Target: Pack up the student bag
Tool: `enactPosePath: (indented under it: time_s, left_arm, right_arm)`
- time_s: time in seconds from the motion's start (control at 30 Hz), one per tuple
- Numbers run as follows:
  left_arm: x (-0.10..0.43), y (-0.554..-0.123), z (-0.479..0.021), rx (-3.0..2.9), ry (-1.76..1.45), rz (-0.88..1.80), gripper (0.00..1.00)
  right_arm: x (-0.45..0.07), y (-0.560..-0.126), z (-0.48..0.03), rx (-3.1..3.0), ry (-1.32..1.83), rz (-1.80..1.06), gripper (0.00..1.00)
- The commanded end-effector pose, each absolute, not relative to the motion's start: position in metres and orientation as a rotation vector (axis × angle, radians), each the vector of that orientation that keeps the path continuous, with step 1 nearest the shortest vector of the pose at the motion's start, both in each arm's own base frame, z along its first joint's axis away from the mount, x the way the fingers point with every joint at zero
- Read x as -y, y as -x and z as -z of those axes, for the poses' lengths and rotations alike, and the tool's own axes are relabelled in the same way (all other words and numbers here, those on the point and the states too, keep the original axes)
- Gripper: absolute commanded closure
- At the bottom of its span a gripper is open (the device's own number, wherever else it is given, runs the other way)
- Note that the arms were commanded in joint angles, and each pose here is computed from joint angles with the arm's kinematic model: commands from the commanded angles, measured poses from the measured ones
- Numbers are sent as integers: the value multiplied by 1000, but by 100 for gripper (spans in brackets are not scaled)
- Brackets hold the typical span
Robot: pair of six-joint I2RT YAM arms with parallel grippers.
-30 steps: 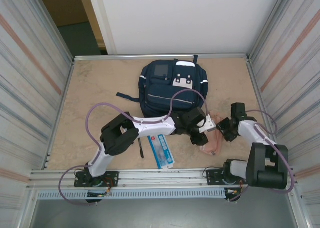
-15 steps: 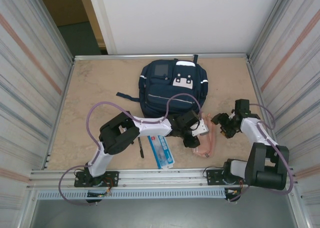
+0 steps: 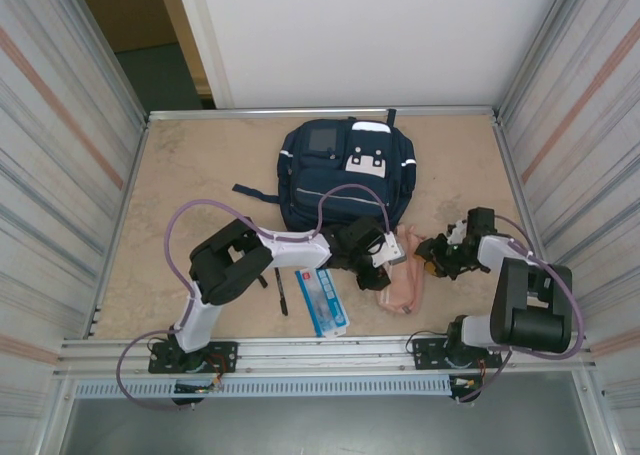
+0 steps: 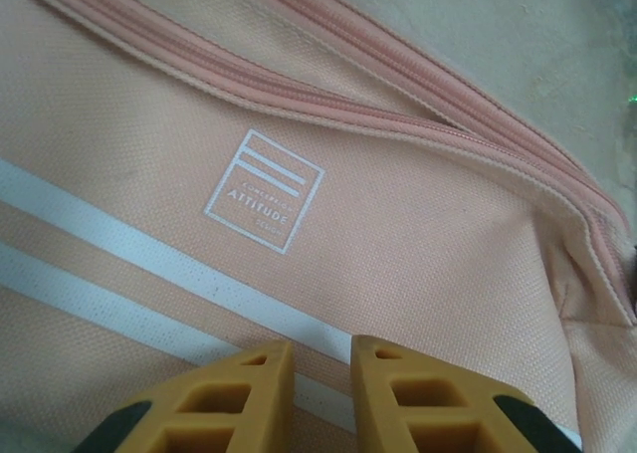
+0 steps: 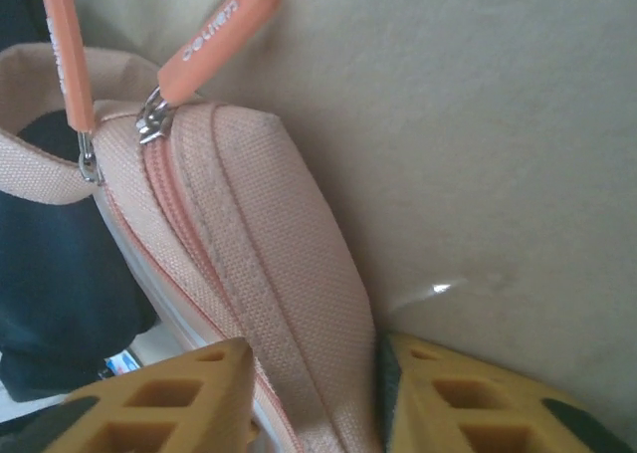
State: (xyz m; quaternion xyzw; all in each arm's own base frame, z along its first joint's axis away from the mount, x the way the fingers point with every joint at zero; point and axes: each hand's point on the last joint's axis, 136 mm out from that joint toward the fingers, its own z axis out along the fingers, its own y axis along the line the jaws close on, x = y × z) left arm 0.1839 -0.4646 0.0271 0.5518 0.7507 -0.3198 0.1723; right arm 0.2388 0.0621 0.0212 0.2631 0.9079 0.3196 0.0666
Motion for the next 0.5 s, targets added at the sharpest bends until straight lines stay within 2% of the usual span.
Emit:
enactPosePath:
  time_s: [0.0,0.23,0.37,0.47]
  left_arm:
    - [452,-175,-28,-2175,-1585,905,78]
    - [470,-190,-144,-1918,-1496,953,71]
    - [460,-193,-221,-1772,-1441,978,66]
    - [439,-198,-277,-1661,-1383,976,61]
  right_arm:
    - [-78,-244,-32,-2747,-605,-1002,77]
    - [-95,-258,-70,-2640,-351,-885,100]
    - [-91,-265,-104,-2549,-276,-747,100]
    - [-94,-265,-153,-2425,-116,-665,100]
